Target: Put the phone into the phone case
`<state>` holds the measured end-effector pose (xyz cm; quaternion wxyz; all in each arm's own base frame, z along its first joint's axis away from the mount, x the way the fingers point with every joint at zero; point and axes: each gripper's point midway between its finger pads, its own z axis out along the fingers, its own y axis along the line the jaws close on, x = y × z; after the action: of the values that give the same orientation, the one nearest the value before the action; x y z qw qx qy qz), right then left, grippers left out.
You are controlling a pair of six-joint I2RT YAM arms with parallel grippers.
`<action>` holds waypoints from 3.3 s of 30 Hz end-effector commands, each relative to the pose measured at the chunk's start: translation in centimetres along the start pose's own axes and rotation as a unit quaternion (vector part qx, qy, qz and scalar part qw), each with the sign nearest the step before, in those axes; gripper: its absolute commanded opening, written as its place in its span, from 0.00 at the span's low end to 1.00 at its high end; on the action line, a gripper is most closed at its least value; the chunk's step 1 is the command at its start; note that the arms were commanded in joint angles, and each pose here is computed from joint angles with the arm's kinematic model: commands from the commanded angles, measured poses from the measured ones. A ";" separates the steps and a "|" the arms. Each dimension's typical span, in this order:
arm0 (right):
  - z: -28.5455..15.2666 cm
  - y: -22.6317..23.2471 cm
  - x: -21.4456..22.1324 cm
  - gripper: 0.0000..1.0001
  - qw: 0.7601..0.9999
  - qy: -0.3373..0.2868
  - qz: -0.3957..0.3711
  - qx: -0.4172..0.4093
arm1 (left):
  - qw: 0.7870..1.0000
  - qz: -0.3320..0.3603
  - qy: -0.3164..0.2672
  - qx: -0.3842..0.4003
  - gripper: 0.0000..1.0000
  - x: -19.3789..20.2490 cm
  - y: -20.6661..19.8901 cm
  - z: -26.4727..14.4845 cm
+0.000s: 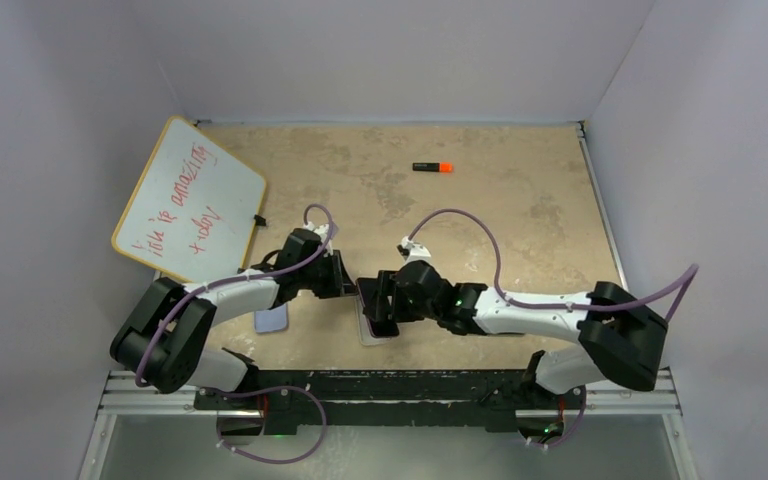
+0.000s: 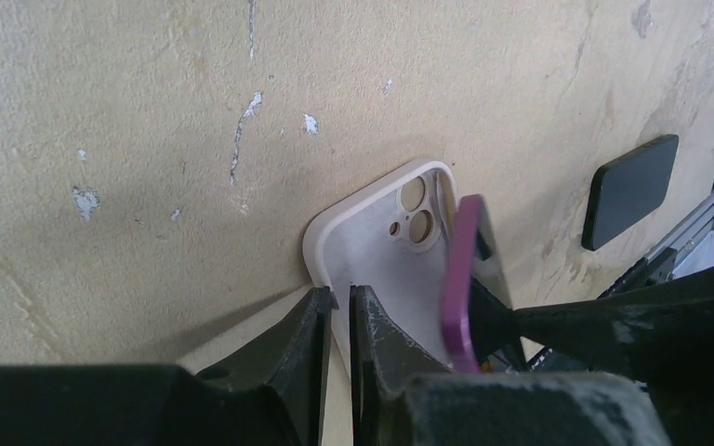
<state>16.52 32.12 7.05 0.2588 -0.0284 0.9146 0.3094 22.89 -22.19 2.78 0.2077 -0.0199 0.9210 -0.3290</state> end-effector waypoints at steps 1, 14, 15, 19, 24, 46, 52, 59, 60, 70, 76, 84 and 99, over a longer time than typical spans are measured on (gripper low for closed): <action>0.7 4.7 -1.9 0.43 0.998 -0.029 0.023 -0.055 | 1.000 -0.001 -0.003 0.023 0.15 0.0 -1.1 -0.3; 3.4 2.9 -0.7 0.44 0.999 -0.039 0.003 0.007 | 1.000 -0.006 0.001 0.008 0.22 1.5 -0.2 -1.8; 3.5 2.7 -0.6 0.44 0.999 -0.037 0.000 0.011 | 1.000 -0.004 0.002 0.014 0.24 1.4 -0.4 -1.9; 3.7 2.3 -0.5 0.44 0.999 -0.037 -0.011 0.024 | 1.000 -0.007 0.002 0.015 0.29 1.4 -0.9 -2.9; 4.0 1.6 -0.4 0.46 0.998 -0.038 -0.033 0.046 | 1.000 0.002 -0.016 -0.011 0.32 0.5 -0.7 -3.9; 4.0 1.1 -0.7 0.63 0.995 -0.061 -0.038 0.075 | 0.997 -0.008 -0.012 0.080 0.33 0.3 -3.5 -2.6; 3.6 1.9 -0.7 0.79 0.995 -0.056 -0.041 0.068 | 0.997 -0.012 -0.001 0.074 0.25 0.8 -3.0 -2.0; 2.5 1.2 -0.7 0.85 0.994 -0.057 -0.045 0.080 | 0.998 -0.008 0.004 0.068 0.21 1.5 -2.3 -1.8; 2.1 1.4 -1.0 0.85 0.994 -0.061 -0.044 0.075 | 0.998 -0.007 0.008 0.067 0.20 1.6 -2.2 -1.8; -0.9 0.1 -1.5 0.79 0.992 -0.071 -0.085 0.054 | 0.999 0.008 0.014 0.052 0.35 2.1 -1.8 -2.7; 0.0 -0.8 -0.7 0.71 0.995 -0.047 -0.076 0.042 | 0.998 -0.008 0.019 0.055 0.32 2.6 -1.5 -2.5; 1.8 -2.7 -0.4 0.65 1.000 -0.007 -0.020 0.011 | 0.997 -0.013 0.022 0.074 0.24 2.4 -2.5 -2.0; 3.6 -2.6 0.9 0.52 0.999 0.022 -0.007 -0.024 | 0.995 0.004 0.024 0.097 0.08 2.0 -4.5 -1.2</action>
<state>18.20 31.34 2.79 0.2471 -0.0398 0.9179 0.3080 18.67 -23.34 3.58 0.1642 -0.0125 0.9091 -0.3826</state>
